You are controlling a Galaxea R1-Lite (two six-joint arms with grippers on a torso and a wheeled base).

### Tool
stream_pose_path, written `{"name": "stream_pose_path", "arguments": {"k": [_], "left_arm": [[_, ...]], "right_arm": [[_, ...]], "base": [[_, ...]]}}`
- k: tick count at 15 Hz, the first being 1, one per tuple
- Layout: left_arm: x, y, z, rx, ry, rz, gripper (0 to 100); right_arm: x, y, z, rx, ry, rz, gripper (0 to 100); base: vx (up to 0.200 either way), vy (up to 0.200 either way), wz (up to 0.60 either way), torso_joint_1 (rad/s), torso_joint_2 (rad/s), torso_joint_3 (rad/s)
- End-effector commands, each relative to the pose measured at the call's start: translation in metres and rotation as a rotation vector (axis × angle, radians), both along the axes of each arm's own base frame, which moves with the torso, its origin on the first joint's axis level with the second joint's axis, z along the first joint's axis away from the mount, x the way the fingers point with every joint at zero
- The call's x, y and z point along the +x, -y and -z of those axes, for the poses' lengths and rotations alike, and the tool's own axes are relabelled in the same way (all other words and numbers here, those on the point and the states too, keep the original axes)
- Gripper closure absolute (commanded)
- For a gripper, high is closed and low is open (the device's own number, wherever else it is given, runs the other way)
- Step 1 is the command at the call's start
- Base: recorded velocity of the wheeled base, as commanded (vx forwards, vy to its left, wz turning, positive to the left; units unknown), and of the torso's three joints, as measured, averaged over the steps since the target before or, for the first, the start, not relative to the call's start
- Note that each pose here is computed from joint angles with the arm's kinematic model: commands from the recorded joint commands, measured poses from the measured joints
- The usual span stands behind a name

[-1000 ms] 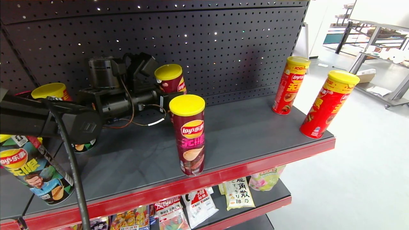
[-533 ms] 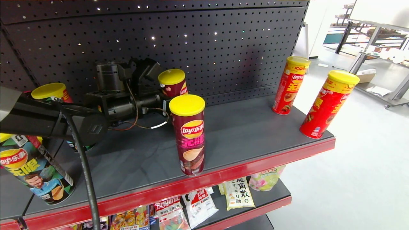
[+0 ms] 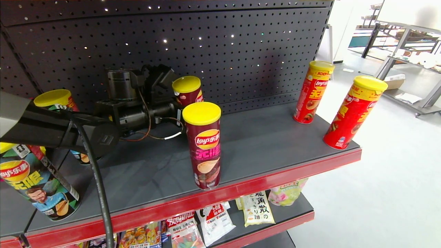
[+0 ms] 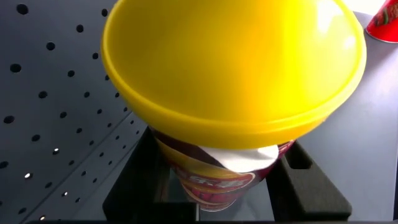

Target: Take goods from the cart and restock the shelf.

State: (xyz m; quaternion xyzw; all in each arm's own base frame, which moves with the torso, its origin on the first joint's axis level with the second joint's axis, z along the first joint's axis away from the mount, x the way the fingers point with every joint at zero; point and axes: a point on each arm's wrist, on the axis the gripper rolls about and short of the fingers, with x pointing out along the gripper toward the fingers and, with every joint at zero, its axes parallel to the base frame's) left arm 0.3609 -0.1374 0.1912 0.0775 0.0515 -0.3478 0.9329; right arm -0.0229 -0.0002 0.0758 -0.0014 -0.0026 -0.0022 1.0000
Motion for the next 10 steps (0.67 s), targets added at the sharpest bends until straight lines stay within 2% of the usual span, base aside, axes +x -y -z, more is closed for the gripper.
{"name": "stream_pose_path", "arguments": {"k": [1,5,6,10], "left_arm": [[-0.0008,-0.0002,-0.0002,0.000,0.000,0.000,100],[-0.0007,-0.0002,0.0009,0.016,0.007,0.003,100],[-0.0008,-0.0002,0.0001,0.014,0.008,0.003,0],[-0.0025,-0.0008,-0.0022,0.012,0.014,0.003,0]], "right_arm": [[0.0001,0.0000,-0.0001,0.000,-0.001,0.000,0],[0.0001,0.0000,-0.0001,0.000,-0.001,0.000,0],[0.0001,0.0000,-0.0001,0.000,-0.001,0.000,0],[0.0001,0.0000,-0.0001,0.000,-0.001,0.000,0]], "base": [[0.000,0.000,0.00,0.000,0.00,0.000],[0.000,0.000,0.00,0.000,0.00,0.000],[0.000,0.000,0.00,0.000,0.00,0.000],[0.000,0.000,0.00,0.000,0.00,0.000]]}}
